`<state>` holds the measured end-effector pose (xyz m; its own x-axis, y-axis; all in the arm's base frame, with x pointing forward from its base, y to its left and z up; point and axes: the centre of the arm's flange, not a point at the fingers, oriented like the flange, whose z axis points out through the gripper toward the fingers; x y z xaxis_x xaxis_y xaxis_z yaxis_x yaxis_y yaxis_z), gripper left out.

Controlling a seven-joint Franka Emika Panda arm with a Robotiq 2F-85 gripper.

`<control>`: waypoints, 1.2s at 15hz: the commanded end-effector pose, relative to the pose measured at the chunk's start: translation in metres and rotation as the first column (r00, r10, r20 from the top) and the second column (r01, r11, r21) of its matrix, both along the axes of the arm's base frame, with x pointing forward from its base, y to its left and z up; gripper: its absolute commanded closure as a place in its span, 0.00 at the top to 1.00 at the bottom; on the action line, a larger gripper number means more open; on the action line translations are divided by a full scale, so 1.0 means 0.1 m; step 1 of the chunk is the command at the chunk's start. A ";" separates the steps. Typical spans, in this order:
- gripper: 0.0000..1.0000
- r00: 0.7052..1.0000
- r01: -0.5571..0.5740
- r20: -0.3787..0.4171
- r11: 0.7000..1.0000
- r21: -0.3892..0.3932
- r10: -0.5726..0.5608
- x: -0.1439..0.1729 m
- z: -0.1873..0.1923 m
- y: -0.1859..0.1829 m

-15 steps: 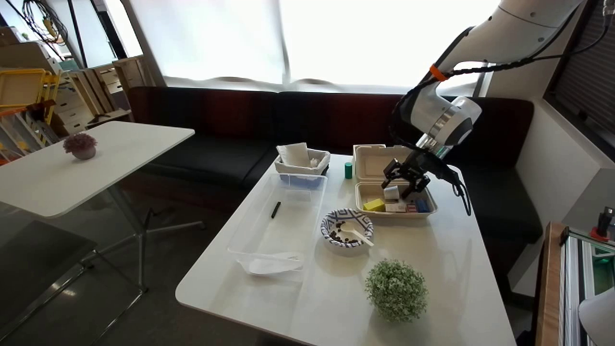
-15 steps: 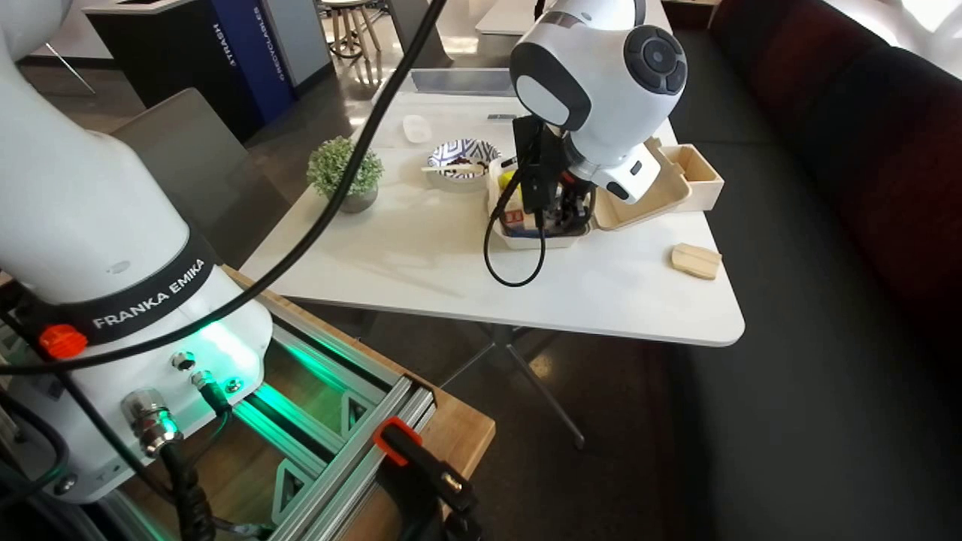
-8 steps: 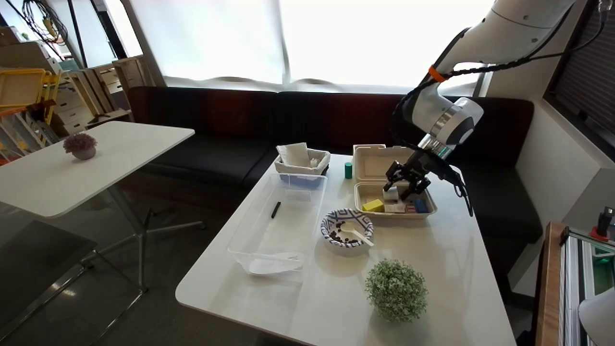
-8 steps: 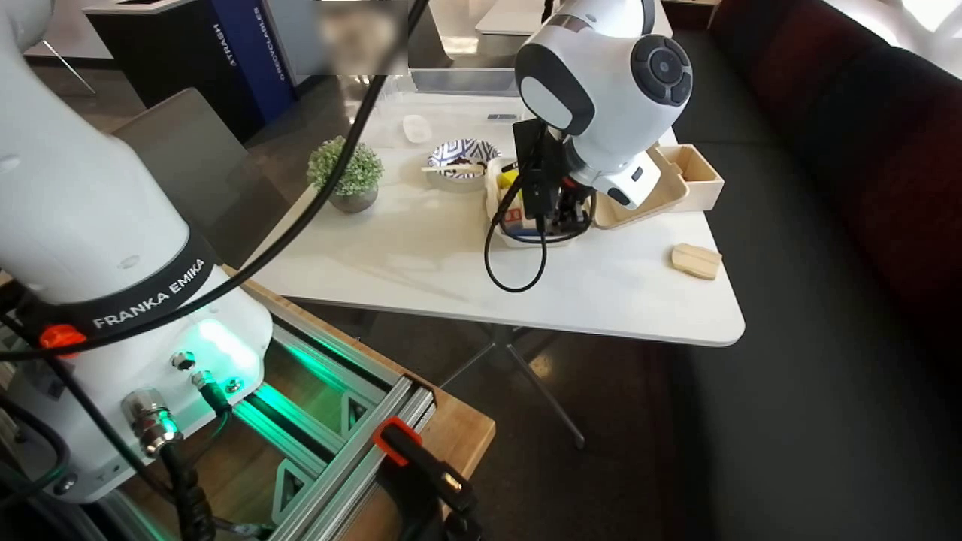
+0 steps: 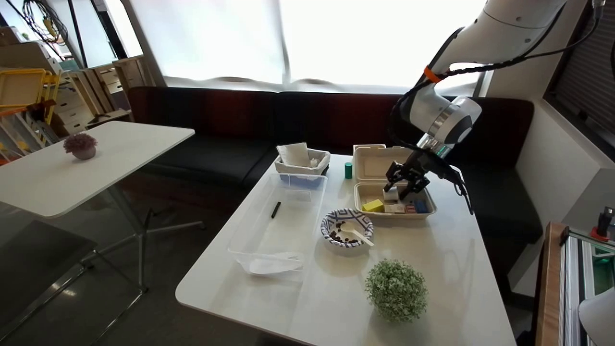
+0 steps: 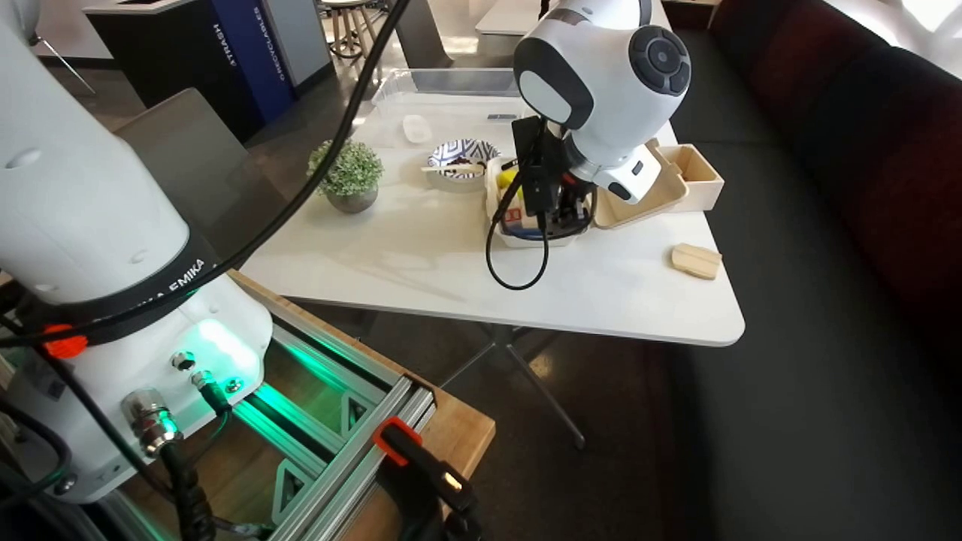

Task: Turn the k-cup over

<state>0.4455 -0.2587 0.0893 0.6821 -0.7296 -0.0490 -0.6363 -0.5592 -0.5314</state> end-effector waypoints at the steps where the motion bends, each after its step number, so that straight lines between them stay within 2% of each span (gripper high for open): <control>1: 0.61 1.000 -0.004 0.014 1.000 -0.004 0.004 -0.01 0.03 0.04; 3: 0.55 1.000 -0.007 0.016 1.000 -0.013 0.007 0.00 0.05 0.05; 6: 0.51 1.000 -0.013 0.020 1.000 -0.022 0.013 0.01 0.09 0.06; 8: 0.44 1.000 -0.015 0.020 0.999 -0.030 0.015 0.02 0.10 0.07; 9: 0.38 1.000 -0.015 0.020 0.999 -0.033 0.015 0.02 0.11 0.07; 10: 0.37 1.000 -0.016 0.020 0.999 -0.036 0.016 0.02 0.12 0.07; 11: 0.29 1.000 -0.015 0.021 0.999 -0.039 0.016 0.02 0.14 0.06; 13: 0.24 1.000 -0.016 0.023 0.999 -0.044 0.017 0.03 0.16 0.06; 15: 0.14 1.000 -0.016 0.026 0.999 -0.051 0.017 0.04 0.20 0.05; 16: 0.16 0.999 -0.016 0.028 0.998 -0.054 0.018 0.05 0.22 0.05; 18: 0.12 0.999 -0.017 0.029 0.998 -0.059 0.019 0.05 0.23 0.05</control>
